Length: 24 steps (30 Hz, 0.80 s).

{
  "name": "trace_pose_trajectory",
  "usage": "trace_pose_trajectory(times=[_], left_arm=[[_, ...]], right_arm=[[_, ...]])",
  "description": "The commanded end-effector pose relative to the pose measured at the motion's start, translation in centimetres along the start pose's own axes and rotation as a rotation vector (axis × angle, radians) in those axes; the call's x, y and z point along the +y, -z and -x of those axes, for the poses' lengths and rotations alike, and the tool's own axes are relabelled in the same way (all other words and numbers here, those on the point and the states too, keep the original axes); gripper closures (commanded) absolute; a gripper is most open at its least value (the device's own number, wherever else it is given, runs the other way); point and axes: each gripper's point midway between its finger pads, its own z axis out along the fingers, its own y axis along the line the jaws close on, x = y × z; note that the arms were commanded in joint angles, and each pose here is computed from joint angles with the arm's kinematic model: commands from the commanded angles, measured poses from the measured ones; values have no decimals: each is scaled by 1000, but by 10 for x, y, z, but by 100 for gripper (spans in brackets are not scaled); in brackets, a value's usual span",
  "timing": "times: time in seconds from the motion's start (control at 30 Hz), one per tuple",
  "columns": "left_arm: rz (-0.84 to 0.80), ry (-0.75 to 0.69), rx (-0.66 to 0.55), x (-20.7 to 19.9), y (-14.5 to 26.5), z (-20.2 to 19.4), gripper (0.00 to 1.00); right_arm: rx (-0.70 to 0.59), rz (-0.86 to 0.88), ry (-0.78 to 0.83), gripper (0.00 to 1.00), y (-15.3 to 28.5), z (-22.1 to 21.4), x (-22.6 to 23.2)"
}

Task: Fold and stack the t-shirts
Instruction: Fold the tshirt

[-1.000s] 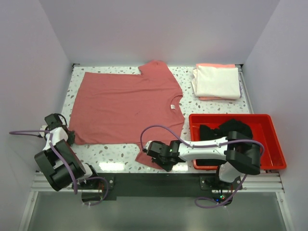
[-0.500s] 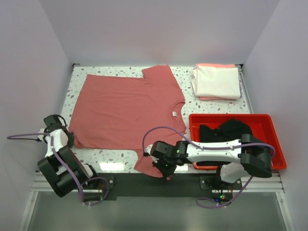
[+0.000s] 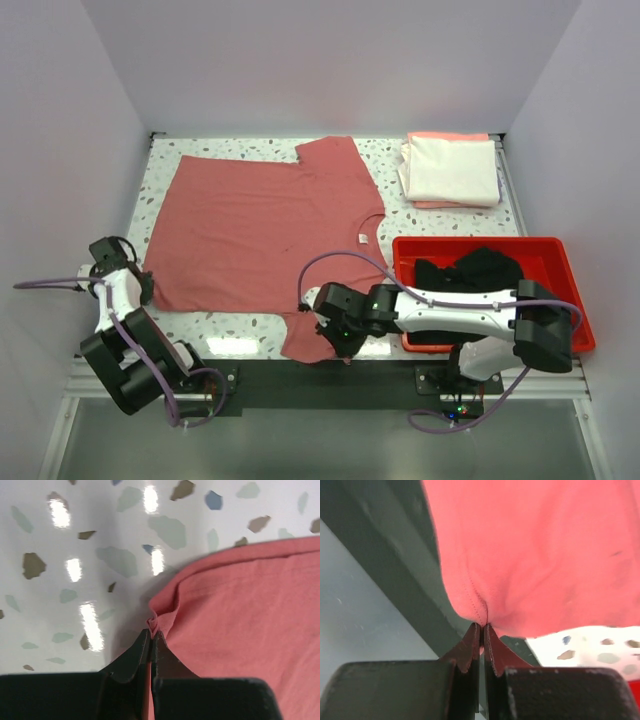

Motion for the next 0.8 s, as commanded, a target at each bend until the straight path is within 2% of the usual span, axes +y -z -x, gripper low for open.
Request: trace_pose_trajectory(times=[0.0,0.3,0.47,0.77], left_arm=[[-105,-33,-38,-36,15,12,100],[-109,-69,-28,-73,22,8,100],[-118,-66,-49,-91,27,22,100],[-135,-95,-45,-127,24,32,100]], right_arm=[[-132,-39,-85,100,25,42,-18],[-262,-142,-221,100,62,97,-83],[-316,-186,-289,100,80,120,-120],[-350,-268,-321,100,97,148,-168]])
